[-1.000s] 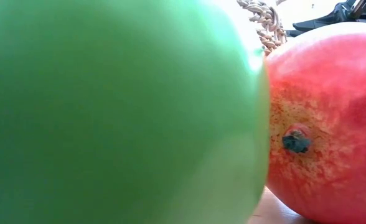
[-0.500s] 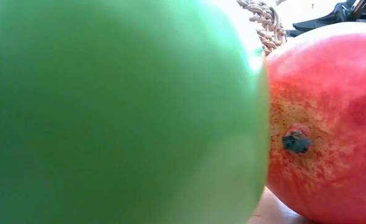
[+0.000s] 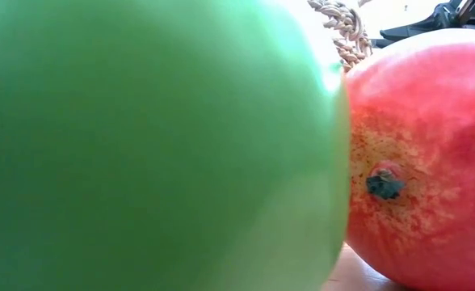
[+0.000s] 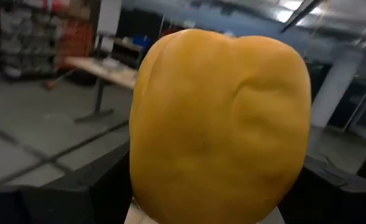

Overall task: Build produce basket
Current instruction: Put the yellow bell pepper into the basket

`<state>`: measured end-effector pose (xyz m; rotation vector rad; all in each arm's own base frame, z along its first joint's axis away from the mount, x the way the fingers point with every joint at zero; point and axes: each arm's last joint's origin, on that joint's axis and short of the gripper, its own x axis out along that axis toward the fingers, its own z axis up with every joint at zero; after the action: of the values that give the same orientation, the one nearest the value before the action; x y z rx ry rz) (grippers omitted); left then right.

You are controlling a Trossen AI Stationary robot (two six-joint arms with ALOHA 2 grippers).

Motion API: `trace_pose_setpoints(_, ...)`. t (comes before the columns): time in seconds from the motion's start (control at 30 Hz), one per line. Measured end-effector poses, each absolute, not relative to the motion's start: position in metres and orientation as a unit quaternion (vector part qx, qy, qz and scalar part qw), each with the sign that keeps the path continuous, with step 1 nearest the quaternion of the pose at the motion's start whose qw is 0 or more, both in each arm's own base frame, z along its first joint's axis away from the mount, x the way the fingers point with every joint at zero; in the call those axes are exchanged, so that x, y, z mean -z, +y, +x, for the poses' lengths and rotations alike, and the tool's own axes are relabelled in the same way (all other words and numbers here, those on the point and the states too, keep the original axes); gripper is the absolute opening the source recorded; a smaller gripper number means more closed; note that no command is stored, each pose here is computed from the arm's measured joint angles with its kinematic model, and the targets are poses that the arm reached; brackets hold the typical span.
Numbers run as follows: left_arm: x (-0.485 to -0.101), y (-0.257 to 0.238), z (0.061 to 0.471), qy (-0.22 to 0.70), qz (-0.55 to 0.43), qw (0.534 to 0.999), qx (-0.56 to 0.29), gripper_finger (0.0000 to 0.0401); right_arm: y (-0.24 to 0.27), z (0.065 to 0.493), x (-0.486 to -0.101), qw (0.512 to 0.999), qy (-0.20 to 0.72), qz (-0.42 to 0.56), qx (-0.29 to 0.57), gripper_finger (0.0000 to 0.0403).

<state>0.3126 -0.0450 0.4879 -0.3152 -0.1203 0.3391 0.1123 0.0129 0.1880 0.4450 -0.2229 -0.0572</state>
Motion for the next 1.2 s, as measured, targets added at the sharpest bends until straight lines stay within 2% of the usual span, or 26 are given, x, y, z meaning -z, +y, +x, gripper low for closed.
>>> trace_pose_setpoints(0.23, -0.484, -0.037, 0.329, -0.035, -0.178, 0.974, -0.136, 0.0318, 0.013, 0.112, -0.188, 0.969, -0.110, 0.220, 0.028, 0.0064)
trace_pose_setpoints(0.37, -0.495, -0.038, 0.339, -0.025, -0.145, 0.980, -0.136, 0.0318, 0.013, 0.112, -0.188, 0.969, -0.110, 0.220, 0.028, 0.0064)
trace_pose_setpoints(0.53, -0.494, -0.039, 0.351, 0.029, -0.076, 0.984, -0.156, 0.0318, 0.013, 0.112, -0.188, 0.969, -0.110, 0.220, 0.028, 0.0064)
trace_pose_setpoints(0.83, -0.457, -0.038, 0.363, 0.179, 0.064, 0.962, -0.196, 0.0318, 0.013, 0.112, -0.188, 0.969, -0.110, 0.220, 0.028, 0.0064)
trace_pose_setpoints(1.2, -0.456, -0.039, 0.367, 0.217, 0.289, 0.917, -0.167, 0.0318, 0.013, 0.112, -0.188, 0.969, -0.111, 0.220, 0.028, 0.0064)
